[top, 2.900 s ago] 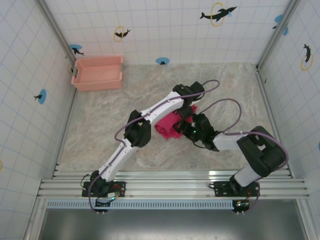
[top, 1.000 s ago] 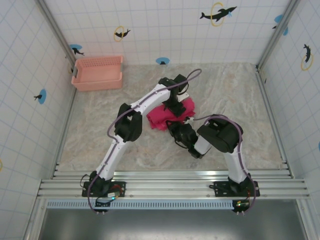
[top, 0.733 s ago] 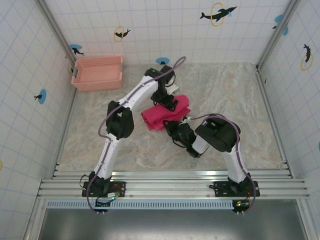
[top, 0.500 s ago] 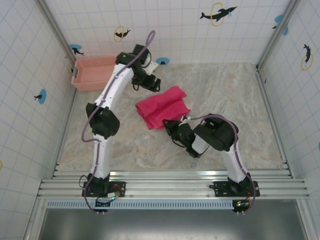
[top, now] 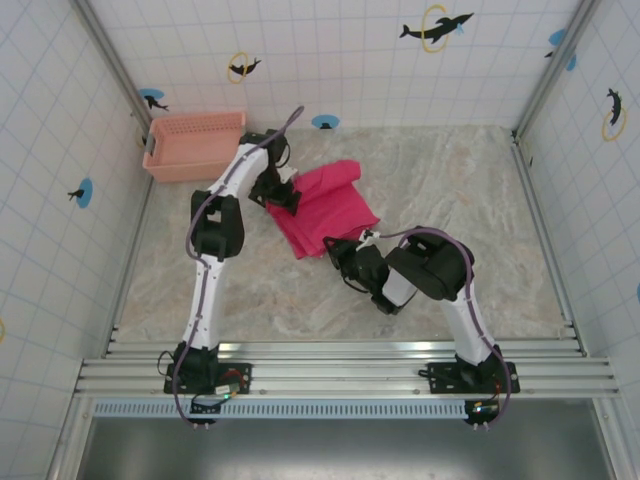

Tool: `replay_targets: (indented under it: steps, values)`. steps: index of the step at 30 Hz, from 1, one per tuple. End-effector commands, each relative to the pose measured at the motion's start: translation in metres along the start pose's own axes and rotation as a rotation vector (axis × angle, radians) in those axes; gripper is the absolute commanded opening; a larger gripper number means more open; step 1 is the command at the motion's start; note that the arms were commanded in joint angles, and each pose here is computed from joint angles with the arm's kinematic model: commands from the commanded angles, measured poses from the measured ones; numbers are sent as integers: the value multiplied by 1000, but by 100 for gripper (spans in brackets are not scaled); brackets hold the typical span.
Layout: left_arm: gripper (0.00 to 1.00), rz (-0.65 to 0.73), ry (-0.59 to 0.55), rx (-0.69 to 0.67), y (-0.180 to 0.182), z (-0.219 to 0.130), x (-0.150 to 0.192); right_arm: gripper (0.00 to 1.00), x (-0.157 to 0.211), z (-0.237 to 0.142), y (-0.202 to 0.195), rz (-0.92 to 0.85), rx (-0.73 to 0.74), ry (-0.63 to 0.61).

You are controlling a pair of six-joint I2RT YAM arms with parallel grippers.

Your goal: Roll up the long pants

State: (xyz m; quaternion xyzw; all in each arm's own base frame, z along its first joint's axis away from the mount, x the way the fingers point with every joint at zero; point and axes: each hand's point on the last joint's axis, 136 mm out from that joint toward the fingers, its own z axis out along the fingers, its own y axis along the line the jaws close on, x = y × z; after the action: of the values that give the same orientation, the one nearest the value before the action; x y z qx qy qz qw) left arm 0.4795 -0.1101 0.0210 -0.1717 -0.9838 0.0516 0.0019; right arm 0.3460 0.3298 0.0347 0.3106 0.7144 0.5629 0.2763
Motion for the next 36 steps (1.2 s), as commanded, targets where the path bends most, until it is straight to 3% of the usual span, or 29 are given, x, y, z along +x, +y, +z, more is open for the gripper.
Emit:
replay_targets:
  steps: [1,6,10,13,17,19,23,26,30,36]
  values:
    - [97,47,-21,-7,-6,2,-10,13,-3,-27,-91,-67,337,17]
    - [97,89,47,13,-18,15,10,14,-17,-46,-83,-205,476,45]
    - [97,94,62,10,-27,17,39,16,-44,-59,-53,-433,641,84]
    - [97,57,42,60,-40,13,67,19,-74,-64,-23,-578,725,115]
    - [97,32,12,196,-74,10,97,24,-118,-69,-1,-645,784,140]
    - [97,60,10,218,-90,5,108,30,-135,-70,2,-662,805,168]
    - [97,80,2,332,-137,-6,122,58,-162,-79,1,-742,922,261]
    - [97,108,-15,404,-172,-16,124,63,-177,-84,13,-843,970,309]
    - [97,109,-63,635,-242,-31,127,67,-167,-94,65,-982,921,329]
    - [97,148,-58,735,-313,-34,135,68,-128,-121,106,-1081,846,324]
